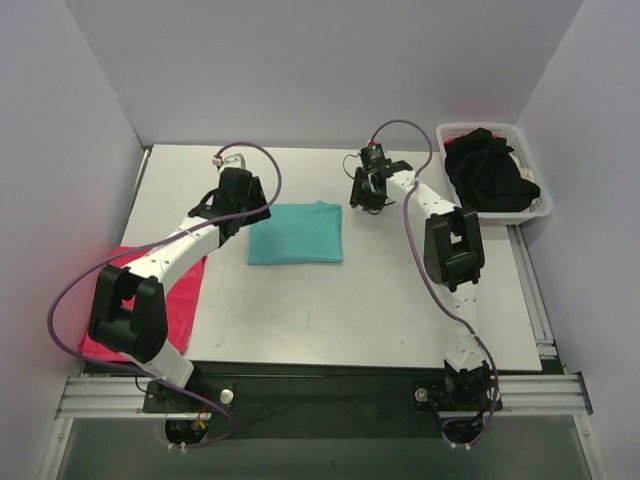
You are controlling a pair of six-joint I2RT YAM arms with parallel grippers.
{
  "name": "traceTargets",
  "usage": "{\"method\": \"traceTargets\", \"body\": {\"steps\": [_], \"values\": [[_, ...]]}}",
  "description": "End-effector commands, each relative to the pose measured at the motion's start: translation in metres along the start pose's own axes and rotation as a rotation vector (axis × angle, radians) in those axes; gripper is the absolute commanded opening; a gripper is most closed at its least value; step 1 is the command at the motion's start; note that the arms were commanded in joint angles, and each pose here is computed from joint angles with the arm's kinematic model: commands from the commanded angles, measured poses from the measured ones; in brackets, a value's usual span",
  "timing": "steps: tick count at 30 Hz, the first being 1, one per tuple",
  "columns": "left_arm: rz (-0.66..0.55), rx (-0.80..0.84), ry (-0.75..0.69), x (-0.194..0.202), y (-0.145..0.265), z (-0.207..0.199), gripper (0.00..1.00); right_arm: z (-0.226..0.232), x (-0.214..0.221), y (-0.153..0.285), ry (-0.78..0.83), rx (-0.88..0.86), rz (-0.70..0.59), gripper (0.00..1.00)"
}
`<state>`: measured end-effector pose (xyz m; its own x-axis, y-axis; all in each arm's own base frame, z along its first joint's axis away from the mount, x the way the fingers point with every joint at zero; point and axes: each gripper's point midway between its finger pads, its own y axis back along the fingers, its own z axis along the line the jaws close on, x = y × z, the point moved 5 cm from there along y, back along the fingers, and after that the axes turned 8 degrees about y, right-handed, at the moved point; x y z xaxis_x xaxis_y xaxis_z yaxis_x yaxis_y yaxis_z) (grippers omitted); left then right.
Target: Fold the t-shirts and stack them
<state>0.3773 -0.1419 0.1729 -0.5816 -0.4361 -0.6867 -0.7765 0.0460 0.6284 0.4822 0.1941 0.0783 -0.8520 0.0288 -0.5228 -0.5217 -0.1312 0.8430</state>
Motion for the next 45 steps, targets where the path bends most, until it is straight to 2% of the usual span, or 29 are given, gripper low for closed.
{"method": "traceTargets", "body": {"steps": [1,4,7,8,15,25,31,35,38,43,45], "values": [[0.043,0.015,-0.056,-0.002,-0.011,0.005,0.69,0.000,-0.024,0.063,0.025,-0.003,-0.099,0.35],[0.101,-0.008,-0.063,0.009,-0.027,0.021,0.69,-0.003,-0.018,0.078,0.025,-0.006,-0.107,0.35],[0.136,0.017,-0.041,0.015,-0.041,0.037,0.69,-0.004,-0.010,0.092,0.030,-0.016,-0.120,0.35],[0.128,0.071,-0.030,0.014,-0.044,0.034,0.69,-0.003,-0.012,0.101,0.031,-0.025,-0.145,0.35],[0.207,0.118,0.040,0.025,-0.075,0.066,0.69,-0.007,0.007,0.113,0.029,-0.025,-0.147,0.35],[0.363,0.264,0.118,0.046,-0.090,0.061,0.69,-0.007,0.015,0.111,0.021,-0.021,-0.140,0.34],[0.432,0.170,0.113,0.055,-0.094,0.068,0.65,-0.009,0.017,0.110,0.012,-0.013,-0.137,0.33],[0.454,0.103,0.080,0.059,-0.095,0.070,0.61,-0.009,0.018,0.107,0.005,-0.012,-0.133,0.32],[0.476,0.093,0.070,0.064,-0.096,0.071,0.51,-0.008,0.018,0.106,-0.001,-0.011,-0.130,0.31],[0.484,0.063,0.058,0.064,-0.098,0.074,0.26,-0.009,0.021,0.105,-0.005,-0.009,-0.123,0.31],[0.494,0.036,0.053,0.065,-0.098,0.078,0.20,-0.012,0.020,0.105,-0.005,0.014,-0.133,0.30]]}}
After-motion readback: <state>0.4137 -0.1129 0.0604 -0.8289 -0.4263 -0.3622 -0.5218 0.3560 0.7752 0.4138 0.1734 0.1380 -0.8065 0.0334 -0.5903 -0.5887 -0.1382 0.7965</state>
